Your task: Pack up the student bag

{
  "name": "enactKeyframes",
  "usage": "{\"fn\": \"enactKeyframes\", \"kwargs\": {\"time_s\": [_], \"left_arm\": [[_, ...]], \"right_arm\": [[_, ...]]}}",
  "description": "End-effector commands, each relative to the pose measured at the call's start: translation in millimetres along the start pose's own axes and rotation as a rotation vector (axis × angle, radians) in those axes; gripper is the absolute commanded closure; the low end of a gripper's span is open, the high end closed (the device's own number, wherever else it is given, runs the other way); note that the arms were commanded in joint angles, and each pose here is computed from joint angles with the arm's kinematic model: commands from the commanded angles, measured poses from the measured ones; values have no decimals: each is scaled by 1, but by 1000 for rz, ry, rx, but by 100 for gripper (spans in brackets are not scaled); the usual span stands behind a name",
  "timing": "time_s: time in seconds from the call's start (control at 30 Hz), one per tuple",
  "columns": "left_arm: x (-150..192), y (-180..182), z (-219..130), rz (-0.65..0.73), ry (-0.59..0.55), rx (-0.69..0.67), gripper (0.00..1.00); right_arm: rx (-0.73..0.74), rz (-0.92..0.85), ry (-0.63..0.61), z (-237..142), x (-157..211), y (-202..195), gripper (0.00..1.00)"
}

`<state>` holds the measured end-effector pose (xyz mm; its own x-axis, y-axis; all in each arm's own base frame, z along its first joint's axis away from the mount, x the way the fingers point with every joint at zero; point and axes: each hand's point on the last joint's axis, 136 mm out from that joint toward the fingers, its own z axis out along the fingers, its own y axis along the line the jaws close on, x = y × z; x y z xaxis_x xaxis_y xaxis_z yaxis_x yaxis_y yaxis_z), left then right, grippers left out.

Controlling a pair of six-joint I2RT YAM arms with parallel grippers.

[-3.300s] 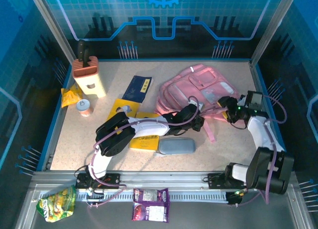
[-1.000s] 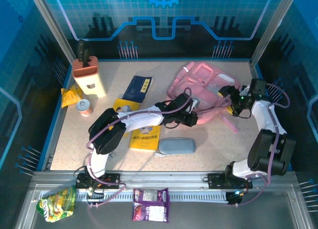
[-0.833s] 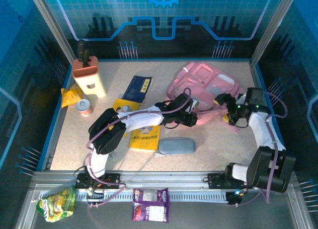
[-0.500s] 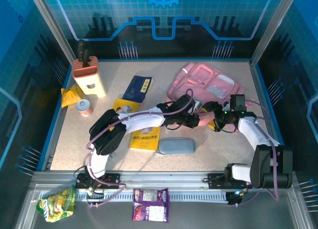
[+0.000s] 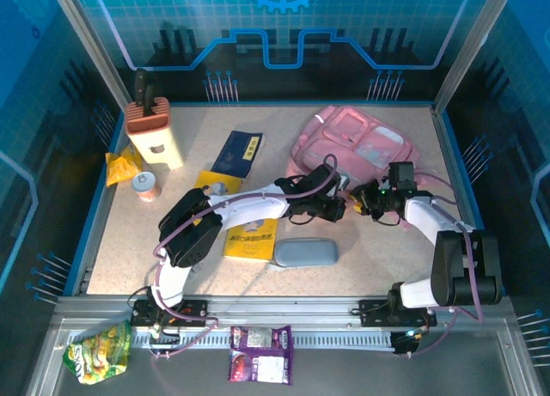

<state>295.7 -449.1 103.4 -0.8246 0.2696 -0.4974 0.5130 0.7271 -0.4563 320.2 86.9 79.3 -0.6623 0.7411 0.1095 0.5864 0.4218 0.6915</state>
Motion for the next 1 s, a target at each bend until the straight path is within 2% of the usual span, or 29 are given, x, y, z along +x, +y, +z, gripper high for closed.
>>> {"fn": "enactKeyframes", "kwargs": {"time_s": [0.0, 0.1, 0.3, 0.43, 0.7, 0.77, 0.83, 0.97], "left_arm": [[-9, -36, -30, 76, -22, 68, 100], [5, -28, -37, 97, 31, 47, 100], [29, 13, -51, 48, 137, -11, 100], [29, 40, -62, -29, 138, -23, 100], [26, 54, -71, -46, 114, -28, 100], [24, 49, -68, -65, 113, -2, 100], [17, 39, -63, -90, 94, 48, 100], [6, 23, -49, -114, 70, 117, 100]], "right_arm": [[-25, -122, -70, -15, -23, 14, 90], [-6, -156, -102, -31, -36, 7, 99], [53, -206, -123, -58, -60, -2, 100], [62, -236, -164, -73, -80, 7, 100], [73, -235, -217, -81, -107, 13, 100], [55, -234, -209, -78, -110, 17, 92], [18, -235, -188, -74, -107, 24, 80], [-39, -248, -134, -70, -91, 33, 49]]}}
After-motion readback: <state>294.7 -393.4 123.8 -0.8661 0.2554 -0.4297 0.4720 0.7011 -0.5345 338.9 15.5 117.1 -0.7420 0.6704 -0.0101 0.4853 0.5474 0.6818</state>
